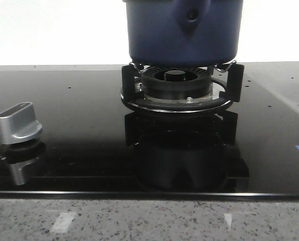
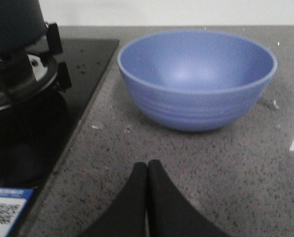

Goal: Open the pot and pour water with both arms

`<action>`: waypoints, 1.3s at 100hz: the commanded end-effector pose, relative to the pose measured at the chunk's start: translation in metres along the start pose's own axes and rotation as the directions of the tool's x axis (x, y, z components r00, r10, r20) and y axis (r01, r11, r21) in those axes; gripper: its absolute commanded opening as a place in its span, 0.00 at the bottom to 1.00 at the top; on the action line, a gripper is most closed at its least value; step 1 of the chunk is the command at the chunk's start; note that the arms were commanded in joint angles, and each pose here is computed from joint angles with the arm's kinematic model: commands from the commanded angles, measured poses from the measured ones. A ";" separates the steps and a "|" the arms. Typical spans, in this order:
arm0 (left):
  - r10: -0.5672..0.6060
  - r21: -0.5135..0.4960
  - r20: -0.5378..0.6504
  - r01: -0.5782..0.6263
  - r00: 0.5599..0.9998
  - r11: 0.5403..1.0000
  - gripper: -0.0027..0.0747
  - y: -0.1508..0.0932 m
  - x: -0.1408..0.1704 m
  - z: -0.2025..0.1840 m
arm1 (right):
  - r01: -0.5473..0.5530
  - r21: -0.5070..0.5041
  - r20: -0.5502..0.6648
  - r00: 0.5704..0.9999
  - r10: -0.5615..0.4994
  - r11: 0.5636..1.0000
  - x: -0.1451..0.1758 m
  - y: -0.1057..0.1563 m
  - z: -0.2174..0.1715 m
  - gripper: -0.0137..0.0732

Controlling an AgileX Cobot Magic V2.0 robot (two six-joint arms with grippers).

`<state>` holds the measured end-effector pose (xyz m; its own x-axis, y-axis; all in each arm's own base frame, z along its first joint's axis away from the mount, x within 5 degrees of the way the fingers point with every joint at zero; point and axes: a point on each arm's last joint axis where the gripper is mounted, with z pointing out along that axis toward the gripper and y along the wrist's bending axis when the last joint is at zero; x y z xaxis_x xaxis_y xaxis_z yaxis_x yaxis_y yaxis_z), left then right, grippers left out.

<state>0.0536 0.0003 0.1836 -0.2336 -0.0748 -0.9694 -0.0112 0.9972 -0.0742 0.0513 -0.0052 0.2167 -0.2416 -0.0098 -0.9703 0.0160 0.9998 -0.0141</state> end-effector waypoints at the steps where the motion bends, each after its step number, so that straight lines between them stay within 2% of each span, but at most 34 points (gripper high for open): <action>1: -0.002 0.002 0.040 0.002 0.999 1.000 0.01 0.000 0.005 0.001 | 0.013 0.002 0.106 0.994 -0.014 1.000 0.002 0.002 0.007 0.07; 18: -0.002 0.002 0.040 0.002 0.999 1.000 0.01 0.000 0.005 0.001 | -0.033 0.043 0.065 0.997 0.030 0.999 0.032 0.001 0.017 0.07; 36: -0.002 0.002 0.040 0.002 0.999 1.000 0.01 0.000 0.005 0.001 | -0.043 0.079 -0.012 0.999 0.044 0.996 0.042 -0.002 0.013 0.07; 42: -0.002 0.002 0.040 0.002 0.999 1.000 0.01 0.000 0.005 0.001 | -0.042 0.079 0.015 0.999 0.041 0.996 0.041 -0.002 0.012 0.07; 130: -0.002 0.002 0.040 0.002 0.999 1.000 0.01 0.000 0.005 0.001 | -0.038 0.079 0.017 0.999 0.037 0.996 0.040 -0.002 0.012 0.07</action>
<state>0.0536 0.0003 0.1835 -0.2353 -0.0748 -0.9690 -0.0114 0.9972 -0.0742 0.0533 -0.0078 0.1809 -0.2359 0.0400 -0.9709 0.0998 0.9949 0.0168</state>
